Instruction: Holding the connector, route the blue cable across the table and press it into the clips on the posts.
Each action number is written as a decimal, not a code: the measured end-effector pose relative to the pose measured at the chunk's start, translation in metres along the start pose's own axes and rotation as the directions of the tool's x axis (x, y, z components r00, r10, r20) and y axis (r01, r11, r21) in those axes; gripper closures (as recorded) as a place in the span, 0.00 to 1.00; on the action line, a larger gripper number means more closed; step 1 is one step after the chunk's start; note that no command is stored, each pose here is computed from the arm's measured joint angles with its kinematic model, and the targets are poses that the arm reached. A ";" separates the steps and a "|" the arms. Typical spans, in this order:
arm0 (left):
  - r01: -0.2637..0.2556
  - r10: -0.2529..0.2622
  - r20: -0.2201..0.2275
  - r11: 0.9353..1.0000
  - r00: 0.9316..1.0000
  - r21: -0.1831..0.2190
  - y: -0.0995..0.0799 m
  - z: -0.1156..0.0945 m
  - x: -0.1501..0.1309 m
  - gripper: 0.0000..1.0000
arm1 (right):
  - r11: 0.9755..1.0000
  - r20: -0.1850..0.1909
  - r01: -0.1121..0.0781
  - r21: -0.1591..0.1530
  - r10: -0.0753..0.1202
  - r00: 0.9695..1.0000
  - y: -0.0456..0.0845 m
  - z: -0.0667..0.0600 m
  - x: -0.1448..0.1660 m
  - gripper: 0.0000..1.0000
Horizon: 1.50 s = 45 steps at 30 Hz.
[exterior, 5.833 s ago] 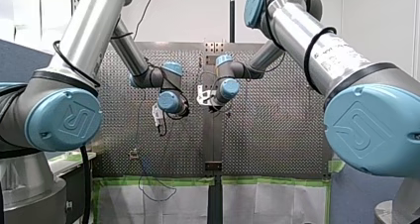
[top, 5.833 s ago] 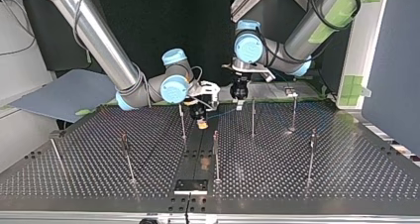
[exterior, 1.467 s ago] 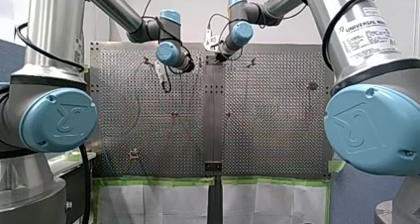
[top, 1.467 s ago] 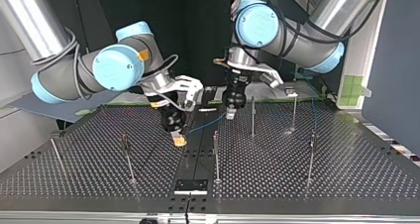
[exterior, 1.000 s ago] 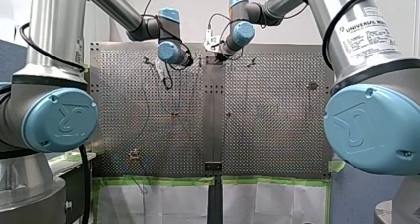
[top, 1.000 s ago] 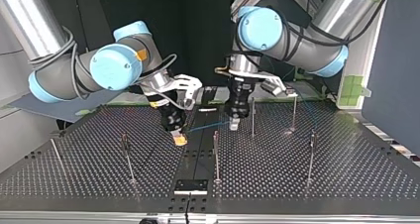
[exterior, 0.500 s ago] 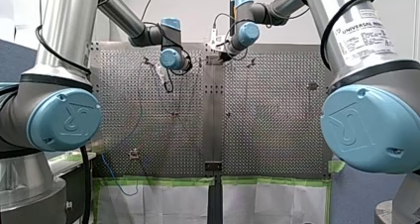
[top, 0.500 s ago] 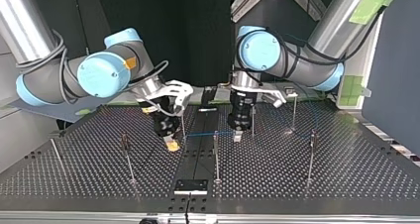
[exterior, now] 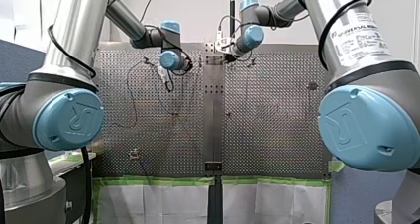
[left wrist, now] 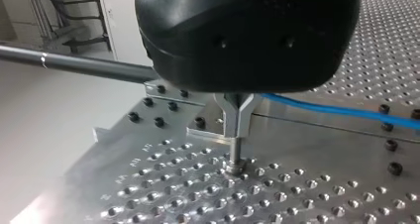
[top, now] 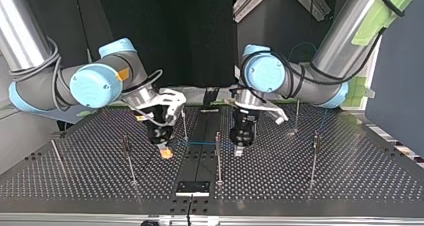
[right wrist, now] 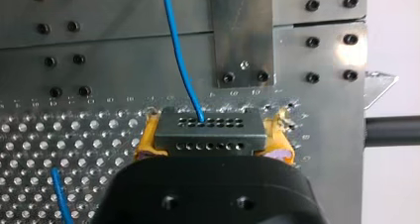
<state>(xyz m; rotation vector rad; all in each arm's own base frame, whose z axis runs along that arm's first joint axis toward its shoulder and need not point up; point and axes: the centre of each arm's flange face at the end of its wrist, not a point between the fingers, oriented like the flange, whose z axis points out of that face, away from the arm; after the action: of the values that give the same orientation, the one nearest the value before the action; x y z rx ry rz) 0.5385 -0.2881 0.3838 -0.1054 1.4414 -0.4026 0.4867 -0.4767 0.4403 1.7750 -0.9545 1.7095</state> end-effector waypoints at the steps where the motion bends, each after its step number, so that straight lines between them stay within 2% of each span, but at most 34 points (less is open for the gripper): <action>1: 0.000 0.000 -0.001 1.000 1.000 0.000 0.000 0.003 0.001 0.98 | 1.000 0.002 -0.001 -0.002 0.001 1.000 0.002 0.002 -0.001 1.00; 7: 0.004 -0.005 -0.004 1.000 1.000 -0.018 0.011 0.025 0.009 0.98 | 1.000 -0.006 -0.007 -0.012 0.007 1.000 0.015 0.012 -0.001 1.00; 12: 0.004 -0.004 0.001 0.999 1.000 -0.033 0.017 0.041 0.010 0.98 | 1.000 -0.023 -0.013 -0.014 0.013 1.000 0.021 0.015 0.007 1.00; 20: 0.003 -0.003 0.003 0.999 1.000 -0.043 0.017 0.044 0.007 0.98 | 1.000 -0.025 -0.015 -0.016 0.014 1.000 0.025 0.016 0.008 1.00; 21: 0.003 -0.003 0.003 0.999 1.000 -0.044 0.017 0.044 0.007 0.66 | 1.000 -0.025 -0.015 -0.016 0.014 1.000 0.025 0.016 0.008 1.00; 22: 0.003 -0.003 0.002 0.999 1.000 -0.044 0.017 0.044 0.007 0.66 | 1.000 -0.024 -0.015 -0.016 0.014 1.000 0.025 0.016 0.008 1.00; 24: -0.001 0.001 -0.002 0.999 1.000 -0.047 0.016 0.043 0.008 0.46 | 1.000 -0.024 -0.015 -0.016 0.015 1.000 0.025 0.016 0.008 1.00; 25: -0.004 0.004 -0.006 0.999 1.000 -0.051 0.015 0.042 0.008 0.46 | 1.000 -0.023 -0.015 -0.016 0.015 1.000 0.025 0.016 0.008 1.00; 27: -0.012 0.010 -0.018 0.998 1.000 -0.065 0.015 0.040 0.009 0.15 | 1.000 -0.023 -0.015 -0.015 0.015 1.000 0.025 0.016 0.008 1.00; 28: -0.015 0.013 -0.023 0.997 1.000 -0.071 0.015 0.039 0.010 0.15 | 1.000 -0.023 -0.015 -0.015 0.015 1.000 0.025 0.016 0.008 1.00; 29: -0.018 0.016 -0.028 0.997 0.999 -0.076 0.015 0.038 0.010 0.00 | 1.000 -0.022 -0.015 -0.015 0.015 1.000 0.025 0.016 0.008 1.00; 38: -0.052 0.042 -0.089 0.992 0.995 -0.115 0.014 0.023 0.004 0.00 | 1.000 -0.020 -0.015 -0.015 0.015 1.000 0.025 0.016 0.008 1.00; 45: -0.065 0.048 -0.136 0.990 0.990 -0.128 0.013 -0.002 -0.005 0.00 | 1.000 -0.019 -0.016 -0.015 0.015 1.000 0.025 0.016 0.008 1.00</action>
<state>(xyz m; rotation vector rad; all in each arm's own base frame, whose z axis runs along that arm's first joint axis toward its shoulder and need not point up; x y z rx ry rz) 0.5389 -0.2743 0.3838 -0.1459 1.5988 -0.2717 0.4777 -0.5053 0.4439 1.7431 -0.9725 1.7216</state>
